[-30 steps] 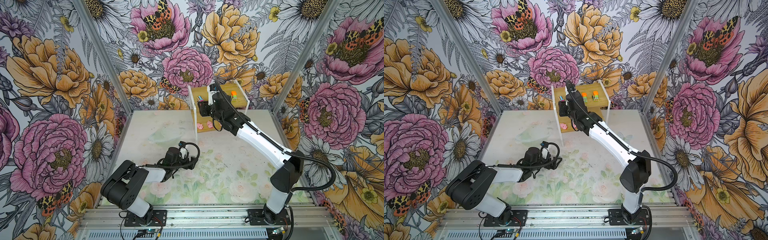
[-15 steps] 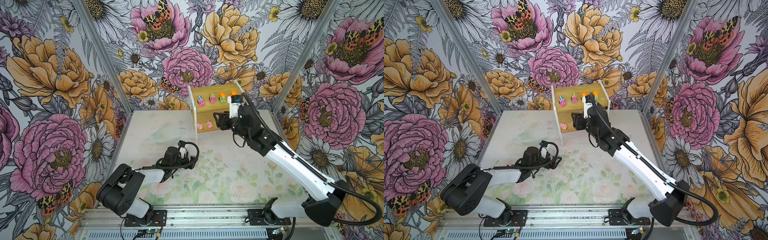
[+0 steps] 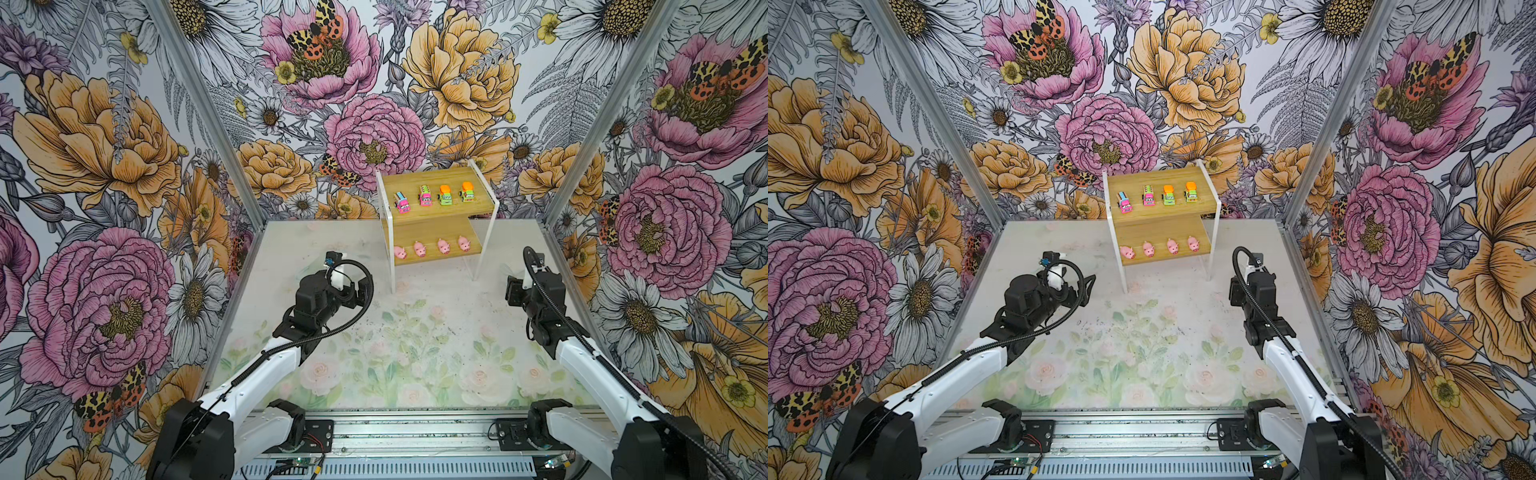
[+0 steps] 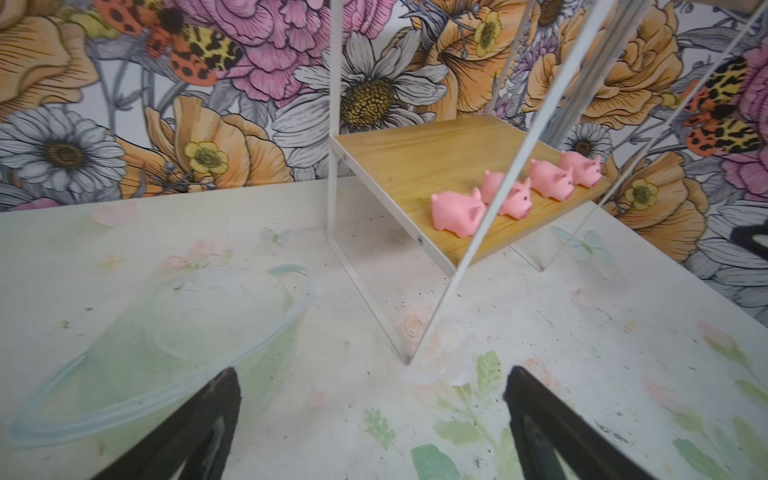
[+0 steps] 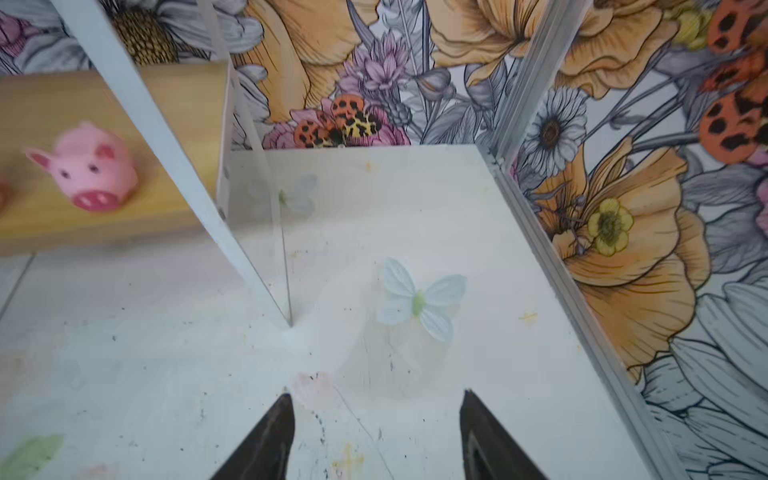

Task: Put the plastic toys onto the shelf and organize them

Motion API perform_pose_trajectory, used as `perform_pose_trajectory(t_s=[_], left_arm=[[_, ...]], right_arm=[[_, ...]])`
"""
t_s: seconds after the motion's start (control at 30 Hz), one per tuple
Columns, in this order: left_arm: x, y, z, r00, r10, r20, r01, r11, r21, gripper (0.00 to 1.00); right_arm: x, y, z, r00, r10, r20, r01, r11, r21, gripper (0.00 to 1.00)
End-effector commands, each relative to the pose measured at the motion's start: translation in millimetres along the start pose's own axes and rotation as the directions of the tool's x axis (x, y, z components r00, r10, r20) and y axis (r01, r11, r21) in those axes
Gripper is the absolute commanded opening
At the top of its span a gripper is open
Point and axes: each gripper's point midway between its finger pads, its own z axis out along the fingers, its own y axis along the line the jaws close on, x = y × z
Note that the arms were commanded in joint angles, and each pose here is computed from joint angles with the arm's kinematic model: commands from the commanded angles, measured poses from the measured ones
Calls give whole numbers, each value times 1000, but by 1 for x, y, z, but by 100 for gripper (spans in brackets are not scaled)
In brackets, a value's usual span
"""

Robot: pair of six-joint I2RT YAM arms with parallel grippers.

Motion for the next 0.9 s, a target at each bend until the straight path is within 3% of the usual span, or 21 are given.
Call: perform_pose_trajectory(t_s=[0.0,0.2,0.37,0.47,0.63,0.73,0.87], left_arm=[[4,37,-9,999,32,11,-31,992,-122,99],[2,108,-25,992,10,124,25,960,-280,99],[14,147,-31,981,-21,193,86,940,-331,99],[25,158,-27,977,11,214,68,932,-355,99],[53,166,2,984,-30,174,83,949,-303,99],[68,156,19,995,15,101,13,960,-279,99],[66,154,23,994,23,106,7,962,-274,99]], right_arm=[[-37,1,7,968,-6,250,16,999,-40,64],[-7,9,38,961,-30,276,50,997,-65,63],[6,4,59,962,-20,274,35,998,-50,64],[7,5,60,964,-19,265,36,998,-59,64],[8,4,65,974,-10,228,24,998,-59,67],[8,3,65,974,-3,228,19,997,-68,70],[7,3,66,975,0,224,17,997,-71,79]])
